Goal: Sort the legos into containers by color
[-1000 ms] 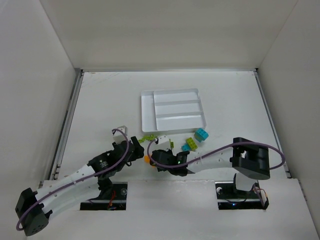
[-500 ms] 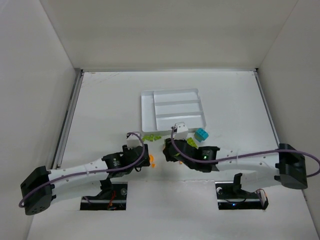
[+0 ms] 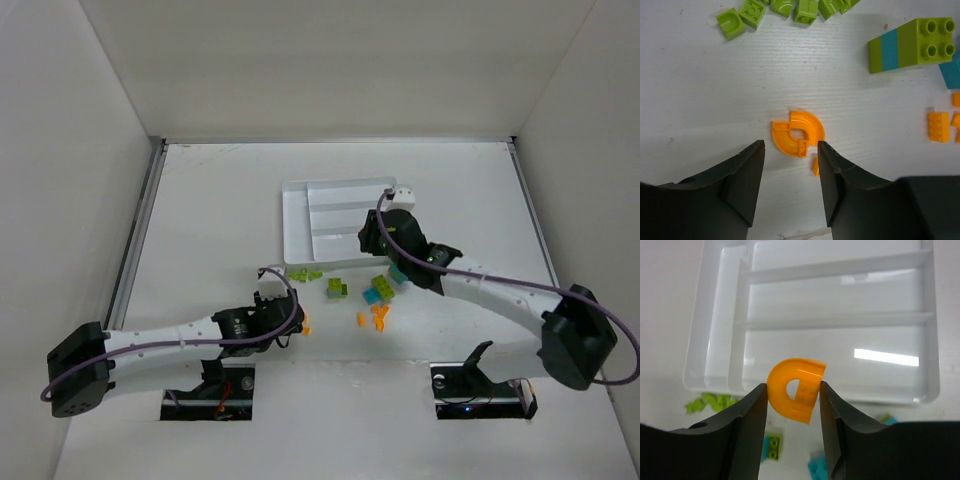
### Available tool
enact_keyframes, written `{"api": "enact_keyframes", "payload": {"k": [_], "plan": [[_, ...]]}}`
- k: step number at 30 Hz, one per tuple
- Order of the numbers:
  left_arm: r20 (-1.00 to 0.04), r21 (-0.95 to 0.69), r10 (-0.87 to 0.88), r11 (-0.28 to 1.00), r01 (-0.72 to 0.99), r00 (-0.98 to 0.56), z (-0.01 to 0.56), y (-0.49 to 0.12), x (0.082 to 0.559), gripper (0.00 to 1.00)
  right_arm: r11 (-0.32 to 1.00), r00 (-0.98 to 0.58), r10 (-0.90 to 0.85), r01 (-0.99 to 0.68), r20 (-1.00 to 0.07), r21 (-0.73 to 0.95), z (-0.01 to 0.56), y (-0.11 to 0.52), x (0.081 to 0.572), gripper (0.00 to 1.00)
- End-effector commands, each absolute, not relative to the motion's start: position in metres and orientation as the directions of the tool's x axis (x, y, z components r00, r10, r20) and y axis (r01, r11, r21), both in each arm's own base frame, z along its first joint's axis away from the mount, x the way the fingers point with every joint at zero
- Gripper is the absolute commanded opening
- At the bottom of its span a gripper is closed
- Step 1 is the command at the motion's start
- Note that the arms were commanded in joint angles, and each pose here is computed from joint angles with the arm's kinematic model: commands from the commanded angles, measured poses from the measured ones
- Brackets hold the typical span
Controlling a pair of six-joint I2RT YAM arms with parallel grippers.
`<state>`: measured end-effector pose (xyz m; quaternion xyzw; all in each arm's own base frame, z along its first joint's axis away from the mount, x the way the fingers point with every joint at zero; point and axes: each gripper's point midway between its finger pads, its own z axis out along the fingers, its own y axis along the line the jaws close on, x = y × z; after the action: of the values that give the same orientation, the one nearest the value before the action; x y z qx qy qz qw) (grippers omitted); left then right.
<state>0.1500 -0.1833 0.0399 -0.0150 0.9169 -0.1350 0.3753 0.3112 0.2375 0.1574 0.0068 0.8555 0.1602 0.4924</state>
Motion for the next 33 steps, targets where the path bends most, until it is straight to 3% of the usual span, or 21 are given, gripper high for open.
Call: {"api": "enact_keyframes", "payload": {"k": [1,4,9,21,24,28,33], "plan": [[-0.692,-0.321,-0.212,0.947,0.031,-0.690,0.054,-0.189,0.155,0.41,0.914,-0.430,0.199,-0.242,-0.881,0.325,0.194,0.267,0.364,0.37],[-0.680,-0.295,-0.201,0.956,0.012,-0.705,0.046,-0.185,0.152,0.37,0.921,-0.430,0.175,-0.247,-0.886,0.302,0.184,0.284,0.399,0.37],[-0.674,-0.267,-0.202,0.963,-0.020,-0.710,0.039,-0.178,0.150,0.40,0.929,-0.445,0.146,-0.246,-0.884,0.277,0.164,0.308,0.433,0.37],[-0.661,-0.239,-0.182,0.971,-0.025,-0.728,0.026,-0.179,0.150,0.44,0.947,-0.498,0.084,-0.230,-0.863,0.225,0.116,0.326,0.458,0.39],[-0.657,-0.221,-0.161,0.975,-0.015,-0.736,0.022,-0.181,0.150,0.44,0.951,-0.504,0.076,-0.223,-0.860,0.215,0.109,0.325,0.459,0.45],[-0.656,-0.213,-0.156,0.977,-0.016,-0.738,0.020,-0.181,0.150,0.44,0.949,-0.499,0.084,-0.225,-0.862,0.223,0.113,0.325,0.454,0.60],[-0.656,-0.214,-0.149,0.977,-0.007,-0.740,0.020,-0.184,0.150,0.44,0.946,-0.482,0.096,-0.227,-0.871,0.230,0.127,0.319,0.446,0.68]]}}
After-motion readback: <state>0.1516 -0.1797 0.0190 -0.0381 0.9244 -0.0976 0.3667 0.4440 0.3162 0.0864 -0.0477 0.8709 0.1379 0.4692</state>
